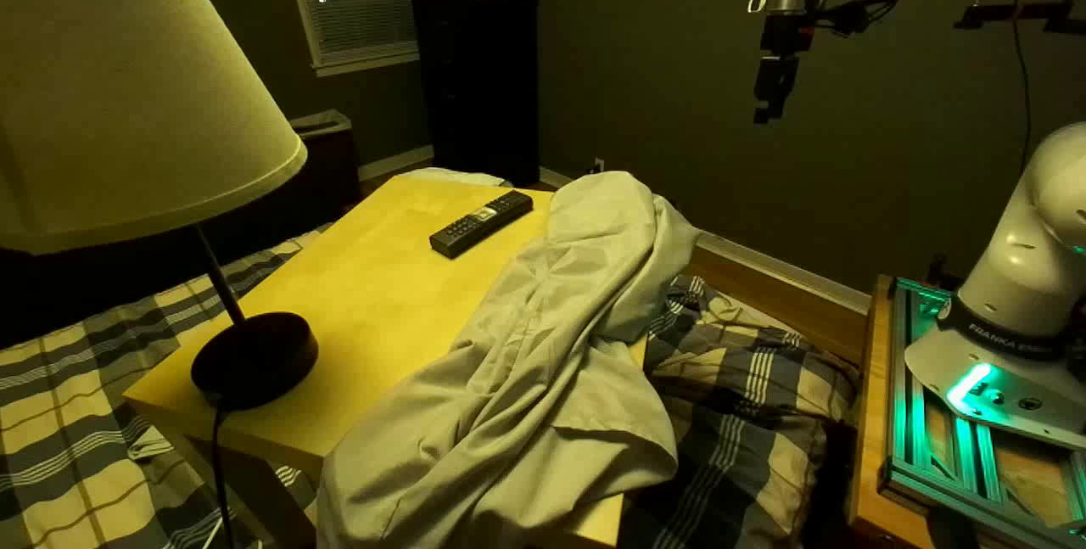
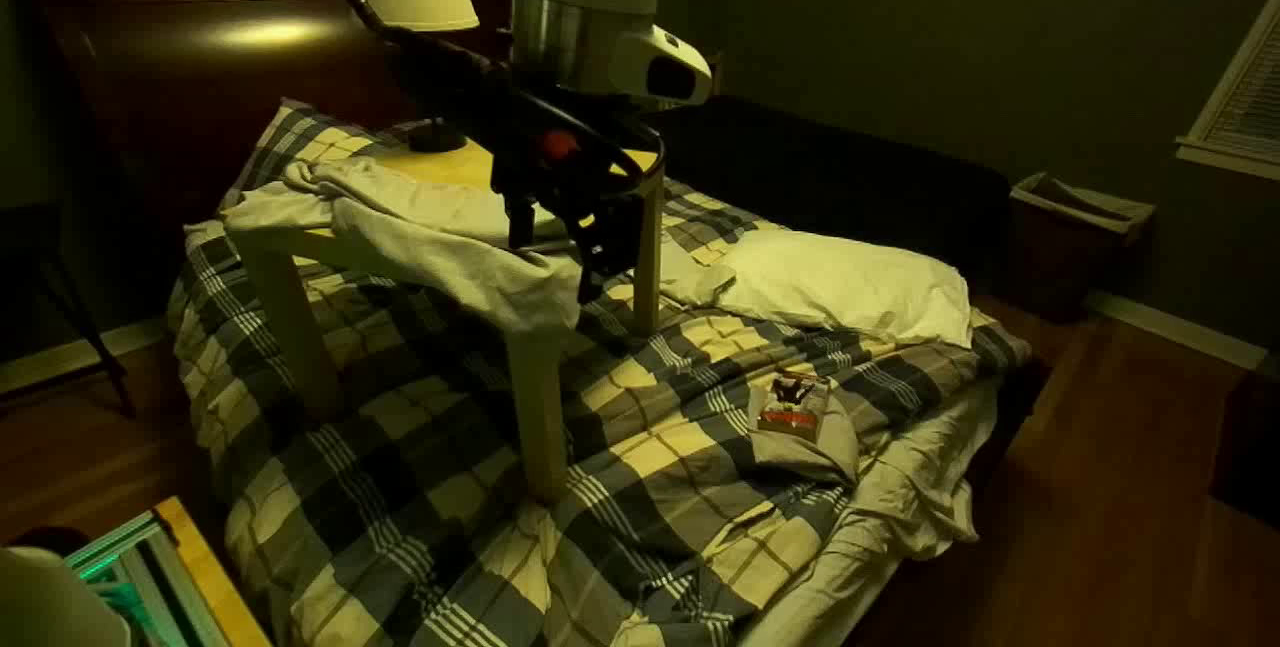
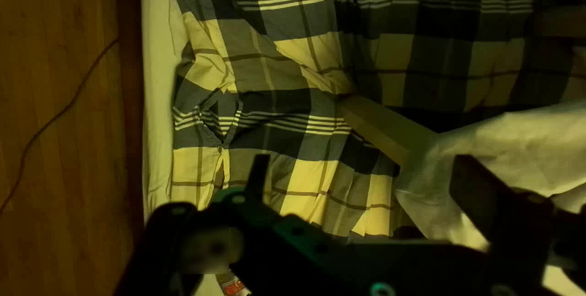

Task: Fold the cloth on the table

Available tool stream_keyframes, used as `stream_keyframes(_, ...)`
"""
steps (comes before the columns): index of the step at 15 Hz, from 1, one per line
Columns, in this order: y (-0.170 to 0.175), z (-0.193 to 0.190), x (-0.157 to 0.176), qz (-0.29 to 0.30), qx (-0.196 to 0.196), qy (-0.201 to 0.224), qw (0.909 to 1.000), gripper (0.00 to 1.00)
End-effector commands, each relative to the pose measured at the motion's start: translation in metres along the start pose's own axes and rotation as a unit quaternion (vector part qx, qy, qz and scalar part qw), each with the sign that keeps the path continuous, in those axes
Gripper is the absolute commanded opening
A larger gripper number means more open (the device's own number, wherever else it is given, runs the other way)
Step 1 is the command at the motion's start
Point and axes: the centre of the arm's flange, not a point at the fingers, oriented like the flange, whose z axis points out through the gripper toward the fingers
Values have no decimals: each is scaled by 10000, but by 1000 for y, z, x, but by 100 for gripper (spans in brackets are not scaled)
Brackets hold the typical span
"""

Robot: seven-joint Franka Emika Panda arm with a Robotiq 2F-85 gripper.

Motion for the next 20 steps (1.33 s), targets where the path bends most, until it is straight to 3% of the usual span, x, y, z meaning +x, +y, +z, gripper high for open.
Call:
stream_keyframes(1, 0, 0, 0, 0, 0, 0, 10000, 100)
stream_keyframes(6, 0, 0, 0, 0, 0, 0, 10000, 100)
stream_keyframes(9, -16, 17, 16, -217, 709, -144, 9971, 100)
stream_keyframes(14, -47, 59, 40, -560, 1482, -263, 9870, 100)
stream_keyframes(20, -62, 116, 74, -1202, 2362, -170, 9641, 100)
